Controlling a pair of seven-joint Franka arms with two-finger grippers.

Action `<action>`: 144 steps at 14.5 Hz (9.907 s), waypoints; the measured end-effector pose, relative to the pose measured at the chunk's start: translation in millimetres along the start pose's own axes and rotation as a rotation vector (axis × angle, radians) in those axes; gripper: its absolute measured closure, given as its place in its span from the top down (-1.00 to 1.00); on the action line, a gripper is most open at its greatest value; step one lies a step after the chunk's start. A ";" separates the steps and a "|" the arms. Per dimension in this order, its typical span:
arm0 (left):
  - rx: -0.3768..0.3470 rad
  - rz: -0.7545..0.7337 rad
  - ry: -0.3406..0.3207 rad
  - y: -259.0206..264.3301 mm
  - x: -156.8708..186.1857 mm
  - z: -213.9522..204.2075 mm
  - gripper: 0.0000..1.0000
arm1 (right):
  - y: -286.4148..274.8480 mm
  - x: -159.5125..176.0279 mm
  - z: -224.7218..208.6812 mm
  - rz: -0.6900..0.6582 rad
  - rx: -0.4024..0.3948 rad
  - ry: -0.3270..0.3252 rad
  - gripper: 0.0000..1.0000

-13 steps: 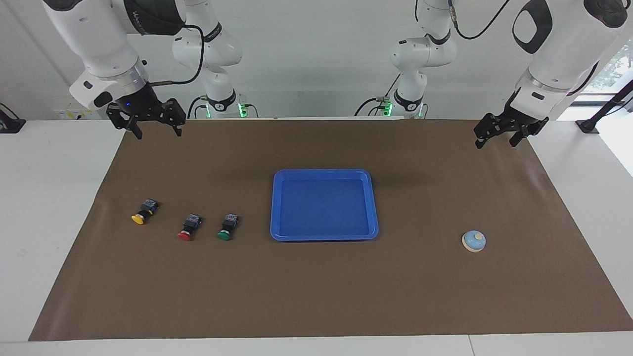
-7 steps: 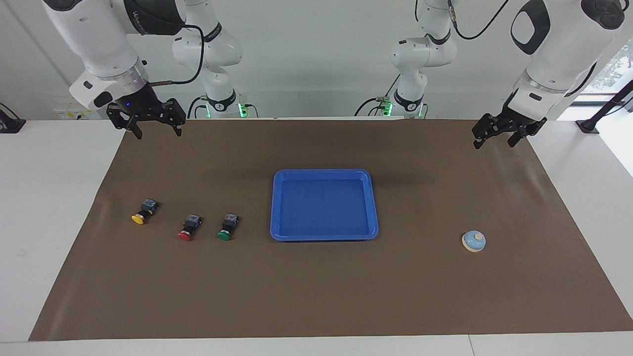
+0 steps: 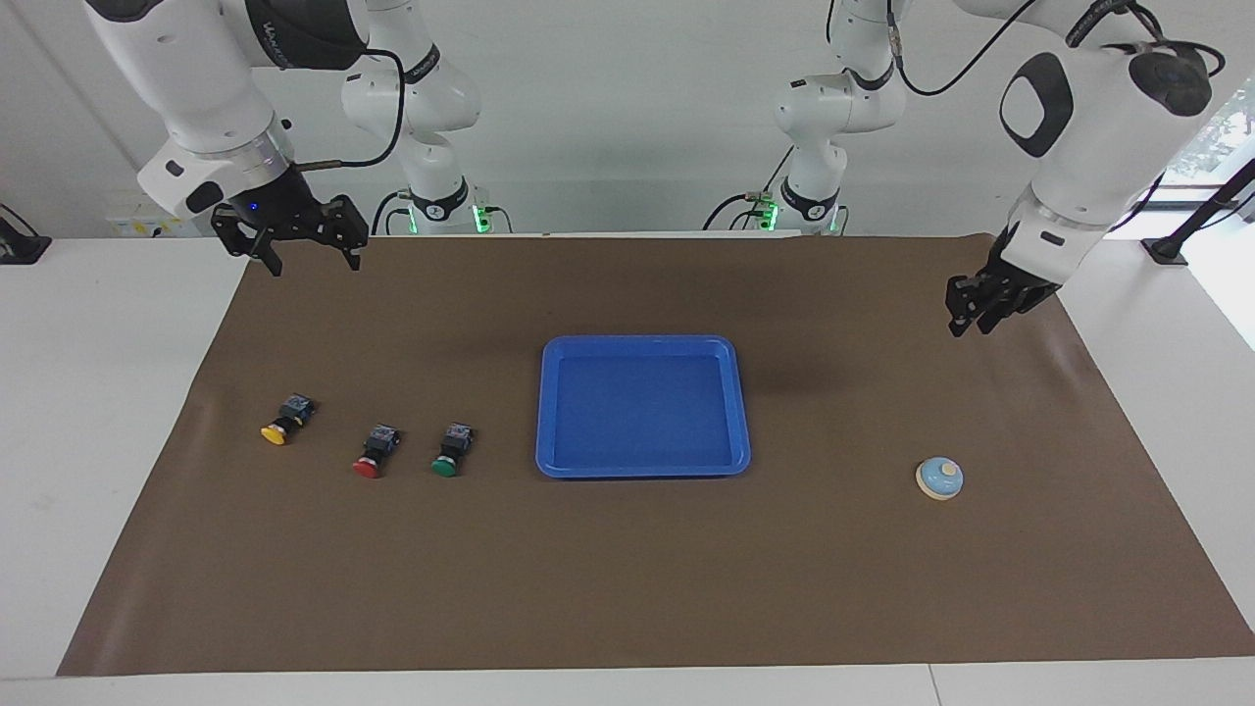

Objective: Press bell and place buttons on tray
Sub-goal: 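Move the left gripper over the small bell, then press down on the bell with the left gripper, then lift the left gripper back from the bell, then reach the right gripper to the green-capped button and grasp it, then carry the green button into the blue tray and release it, then move the right gripper to the red-capped button and grasp it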

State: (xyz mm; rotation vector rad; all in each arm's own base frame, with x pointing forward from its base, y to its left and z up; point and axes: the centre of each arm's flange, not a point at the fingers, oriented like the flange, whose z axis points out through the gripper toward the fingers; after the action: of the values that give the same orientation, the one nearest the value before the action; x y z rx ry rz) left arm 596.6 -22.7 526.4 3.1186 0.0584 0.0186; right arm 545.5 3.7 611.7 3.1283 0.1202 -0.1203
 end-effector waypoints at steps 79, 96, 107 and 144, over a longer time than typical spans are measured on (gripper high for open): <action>0.010 0.006 -0.045 4.8 -52.7 -77.9 1.00 | -98.3 86.7 286.8 0.221 0.022 0.104 1.00; 0.012 0.024 -0.091 -0.6 -57.5 -74.3 1.00 | -111.1 100.8 280.8 0.212 0.011 0.066 -0.18; 0.012 0.024 -0.091 -0.6 -57.5 -74.3 1.00 | -306.5 69.0 237.9 0.196 -0.007 0.039 -0.18; 0.012 0.024 -0.091 -0.6 -57.5 -74.3 1.00 | 11.4 88.9 325.9 0.343 -0.010 0.166 0.87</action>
State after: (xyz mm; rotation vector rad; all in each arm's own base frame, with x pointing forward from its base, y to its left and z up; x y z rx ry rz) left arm 538.3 -22.6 600.0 3.1269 0.0202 -0.1235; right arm 609.9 -4.6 279.9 3.0859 -0.4118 0.1417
